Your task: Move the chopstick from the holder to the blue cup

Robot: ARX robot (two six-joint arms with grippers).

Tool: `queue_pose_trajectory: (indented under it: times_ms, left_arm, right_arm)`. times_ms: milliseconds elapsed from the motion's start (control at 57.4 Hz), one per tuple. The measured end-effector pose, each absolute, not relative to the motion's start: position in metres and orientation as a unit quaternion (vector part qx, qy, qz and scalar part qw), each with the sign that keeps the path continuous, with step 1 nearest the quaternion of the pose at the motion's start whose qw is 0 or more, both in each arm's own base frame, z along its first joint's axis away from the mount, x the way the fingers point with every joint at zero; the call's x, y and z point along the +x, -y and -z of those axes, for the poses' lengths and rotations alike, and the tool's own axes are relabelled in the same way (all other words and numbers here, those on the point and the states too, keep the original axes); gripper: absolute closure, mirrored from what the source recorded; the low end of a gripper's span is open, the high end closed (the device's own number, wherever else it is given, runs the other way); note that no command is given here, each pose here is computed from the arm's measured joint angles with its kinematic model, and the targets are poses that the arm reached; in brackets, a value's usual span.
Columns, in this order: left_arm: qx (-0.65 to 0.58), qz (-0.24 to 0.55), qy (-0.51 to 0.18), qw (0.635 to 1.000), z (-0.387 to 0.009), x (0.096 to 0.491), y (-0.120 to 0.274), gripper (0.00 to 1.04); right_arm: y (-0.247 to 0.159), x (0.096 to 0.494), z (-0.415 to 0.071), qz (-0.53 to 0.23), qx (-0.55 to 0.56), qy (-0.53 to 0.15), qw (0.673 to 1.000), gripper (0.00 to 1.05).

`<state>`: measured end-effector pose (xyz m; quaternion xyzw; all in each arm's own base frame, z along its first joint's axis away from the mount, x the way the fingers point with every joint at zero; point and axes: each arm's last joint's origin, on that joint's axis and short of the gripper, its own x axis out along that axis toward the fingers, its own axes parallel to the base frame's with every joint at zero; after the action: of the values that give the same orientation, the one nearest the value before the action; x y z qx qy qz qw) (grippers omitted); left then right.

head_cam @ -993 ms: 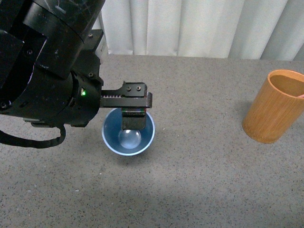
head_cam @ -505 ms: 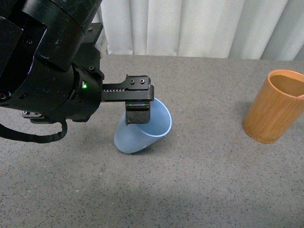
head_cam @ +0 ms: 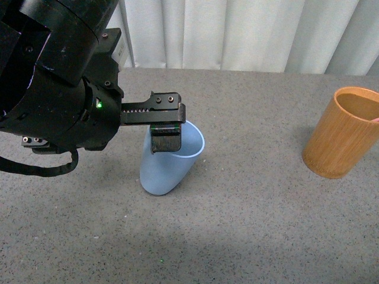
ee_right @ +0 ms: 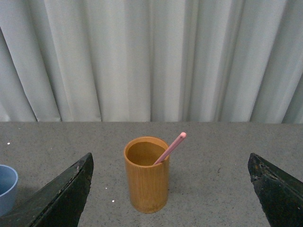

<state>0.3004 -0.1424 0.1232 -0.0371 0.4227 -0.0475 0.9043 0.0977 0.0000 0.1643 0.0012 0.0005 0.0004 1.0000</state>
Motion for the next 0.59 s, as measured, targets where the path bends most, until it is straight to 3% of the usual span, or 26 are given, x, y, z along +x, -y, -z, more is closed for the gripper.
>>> queue_pose_trajectory:
  times_ms: [453, 540, 593]
  left_arm:
    - [-0.067, 0.043, -0.410, 0.909, -0.136, 0.304, 0.135, 0.07]
    - [-0.026, 0.011, -0.222, 0.975, -0.132, 0.300, 0.116, 0.24]
    - [-0.025, 0.012, -0.130, 0.991, -0.137, 0.286, 0.093, 0.35]
  right_arm:
    - [0.000, 0.098, -0.164, 0.000, 0.001, 0.000, 1.000, 0.10]
    - [0.000, 0.098, -0.164, -0.001, 0.001, 0.000, 1.000, 0.10]
    - [0.000, 0.098, -0.164, 0.001, 0.001, 0.000, 1.000, 0.10]
